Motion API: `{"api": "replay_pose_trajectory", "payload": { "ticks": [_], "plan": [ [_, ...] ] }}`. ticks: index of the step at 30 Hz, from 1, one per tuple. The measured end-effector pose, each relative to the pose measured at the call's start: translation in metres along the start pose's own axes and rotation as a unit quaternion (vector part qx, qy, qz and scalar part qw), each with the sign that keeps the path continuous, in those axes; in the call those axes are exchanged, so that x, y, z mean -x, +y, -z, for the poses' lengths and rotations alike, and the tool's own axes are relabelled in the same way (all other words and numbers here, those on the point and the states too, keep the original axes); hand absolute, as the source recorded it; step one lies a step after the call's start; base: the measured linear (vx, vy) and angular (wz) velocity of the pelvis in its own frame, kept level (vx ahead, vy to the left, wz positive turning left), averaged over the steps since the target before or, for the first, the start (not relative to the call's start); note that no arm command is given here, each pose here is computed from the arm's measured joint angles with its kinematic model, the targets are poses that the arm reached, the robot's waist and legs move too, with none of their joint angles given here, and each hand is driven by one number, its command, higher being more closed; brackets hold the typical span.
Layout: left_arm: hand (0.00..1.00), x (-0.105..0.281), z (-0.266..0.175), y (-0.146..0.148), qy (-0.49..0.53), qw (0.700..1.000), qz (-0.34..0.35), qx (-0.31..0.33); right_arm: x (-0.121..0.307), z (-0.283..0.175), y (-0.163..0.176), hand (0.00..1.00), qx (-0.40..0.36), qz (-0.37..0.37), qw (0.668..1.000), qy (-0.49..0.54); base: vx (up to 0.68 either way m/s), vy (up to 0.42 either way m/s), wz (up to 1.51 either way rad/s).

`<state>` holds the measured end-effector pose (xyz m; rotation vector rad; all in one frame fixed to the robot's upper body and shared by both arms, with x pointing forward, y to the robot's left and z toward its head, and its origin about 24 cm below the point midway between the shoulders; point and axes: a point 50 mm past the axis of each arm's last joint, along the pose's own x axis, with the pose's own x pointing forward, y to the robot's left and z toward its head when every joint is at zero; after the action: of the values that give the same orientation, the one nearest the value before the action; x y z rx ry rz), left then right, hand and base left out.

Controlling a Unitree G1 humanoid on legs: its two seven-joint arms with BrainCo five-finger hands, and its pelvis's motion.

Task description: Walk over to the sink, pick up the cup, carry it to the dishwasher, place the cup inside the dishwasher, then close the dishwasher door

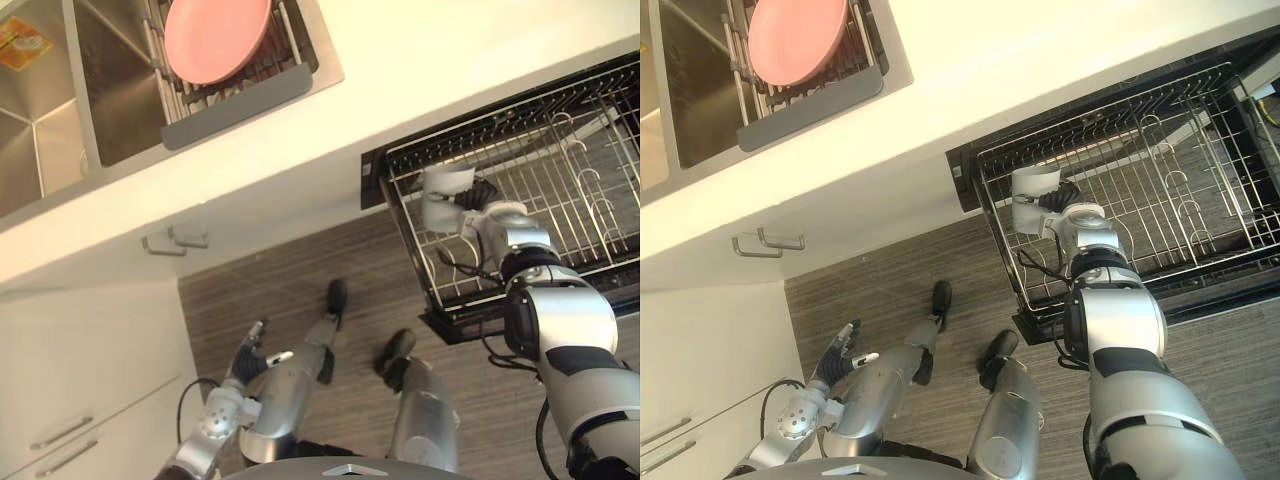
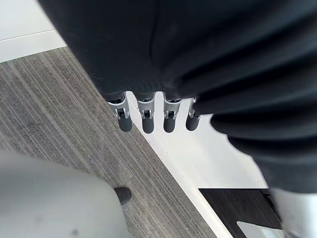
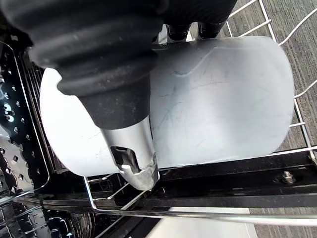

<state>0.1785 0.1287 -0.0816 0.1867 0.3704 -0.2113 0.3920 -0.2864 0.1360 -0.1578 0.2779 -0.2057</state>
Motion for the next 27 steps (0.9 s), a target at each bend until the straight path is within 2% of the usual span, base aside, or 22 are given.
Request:
{"api": "replay_pose_trajectory", "payload": {
  "ticks": [9,15,22,27],
  "plan": [
    [0.0,-0.004,-0.003,-0.007,0.006,1.0,0.004,0.018,0.0,0.006,0.005,0.0,-0.003,-0.046,0.999,0.027,-0.04,-0.101,0.1],
    [0.0,-0.005,0.003,-0.003,0.025,1.0,0.007,0.016,0.0,0.004,0.008,0.0,-0.039,-0.07,0.997,0.017,-0.05,-0.066,-0.02],
    [0.0,-0.004,0.011,0.02,0.042,0.998,-0.04,0.025,0.004,-0.009,0.009,0.0,-0.076,-0.091,0.991,-0.062,-0.05,-0.044,-0.15],
    [0.0,0.005,0.031,0.04,0.085,0.992,-0.09,0.036,0.021,0.015,0.02,0.0,-0.083,-0.129,0.982,-0.109,0.01,-0.04,-0.19]
  ]
}}
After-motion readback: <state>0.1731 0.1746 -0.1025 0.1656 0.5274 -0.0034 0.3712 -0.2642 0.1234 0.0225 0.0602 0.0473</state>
